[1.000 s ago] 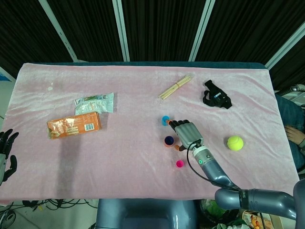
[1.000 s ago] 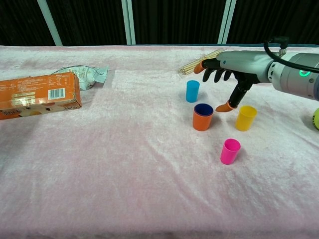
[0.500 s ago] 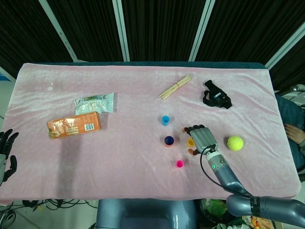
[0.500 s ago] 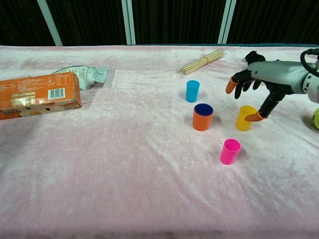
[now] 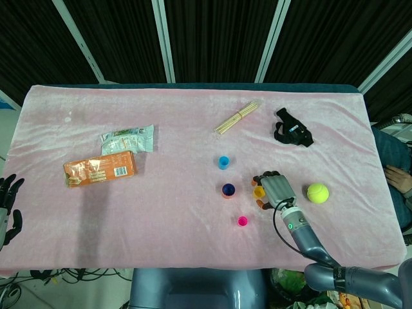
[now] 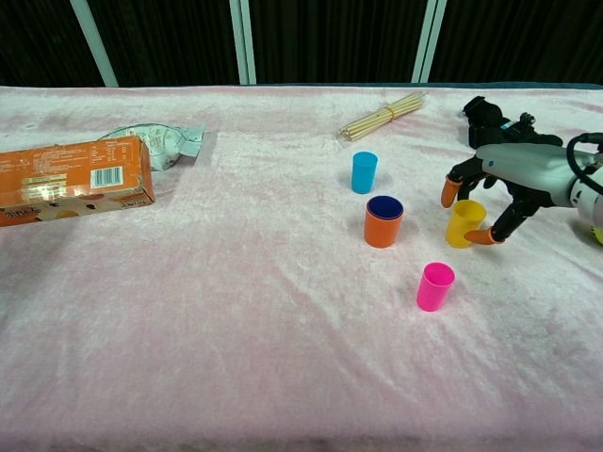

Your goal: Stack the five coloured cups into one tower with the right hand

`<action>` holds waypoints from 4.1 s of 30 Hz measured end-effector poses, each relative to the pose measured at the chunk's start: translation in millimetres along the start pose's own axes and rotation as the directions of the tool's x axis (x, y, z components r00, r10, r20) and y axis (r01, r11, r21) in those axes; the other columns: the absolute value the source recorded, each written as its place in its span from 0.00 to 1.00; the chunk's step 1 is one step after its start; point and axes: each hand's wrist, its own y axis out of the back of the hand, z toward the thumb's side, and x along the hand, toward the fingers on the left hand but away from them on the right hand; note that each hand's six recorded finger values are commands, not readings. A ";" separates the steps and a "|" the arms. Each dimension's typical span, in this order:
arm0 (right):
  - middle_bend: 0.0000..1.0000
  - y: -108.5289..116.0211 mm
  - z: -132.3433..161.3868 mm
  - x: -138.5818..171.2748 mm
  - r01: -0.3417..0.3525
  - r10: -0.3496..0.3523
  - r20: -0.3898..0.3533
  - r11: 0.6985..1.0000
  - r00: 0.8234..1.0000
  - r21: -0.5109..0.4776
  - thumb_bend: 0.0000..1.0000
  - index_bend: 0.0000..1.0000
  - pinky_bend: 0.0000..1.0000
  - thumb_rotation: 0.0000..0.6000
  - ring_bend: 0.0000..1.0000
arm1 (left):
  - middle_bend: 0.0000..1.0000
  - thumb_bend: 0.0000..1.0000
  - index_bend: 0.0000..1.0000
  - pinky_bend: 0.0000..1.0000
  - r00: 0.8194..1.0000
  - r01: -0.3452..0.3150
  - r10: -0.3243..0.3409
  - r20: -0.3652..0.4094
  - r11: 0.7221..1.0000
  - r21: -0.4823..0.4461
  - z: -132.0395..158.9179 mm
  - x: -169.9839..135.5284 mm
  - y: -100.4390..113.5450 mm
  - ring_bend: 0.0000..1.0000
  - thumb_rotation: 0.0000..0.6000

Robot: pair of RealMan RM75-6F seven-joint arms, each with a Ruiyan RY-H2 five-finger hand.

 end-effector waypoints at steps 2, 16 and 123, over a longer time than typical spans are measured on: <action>0.48 0.1 0.0 -1.0 0.007 -0.007 0.000 1.000 1.000 0.000 0.26 0.47 0.21 1.00 0.26 | 0.02 0.71 0.07 0.01 1.000 0.000 0.000 -0.001 1.000 0.001 -0.3 -0.1 0.1 0.00 1.00; 0.51 31.9 9.7 -6.3 0.049 -0.050 -0.033 0.998 0.998 -0.028 0.29 0.49 0.21 1.00 0.28 | 0.02 0.71 0.07 0.01 1.000 0.000 0.000 -0.001 1.000 -0.001 0.2 -0.2 0.2 0.00 1.00; 0.32 44.1 89.1 -103.6 0.036 -0.039 -0.044 0.998 0.998 -0.048 0.21 0.33 0.21 1.00 0.21 | 0.02 0.71 0.07 0.01 1.000 -0.004 0.004 -0.022 1.000 -0.004 -6.1 0.0 2.3 0.00 1.00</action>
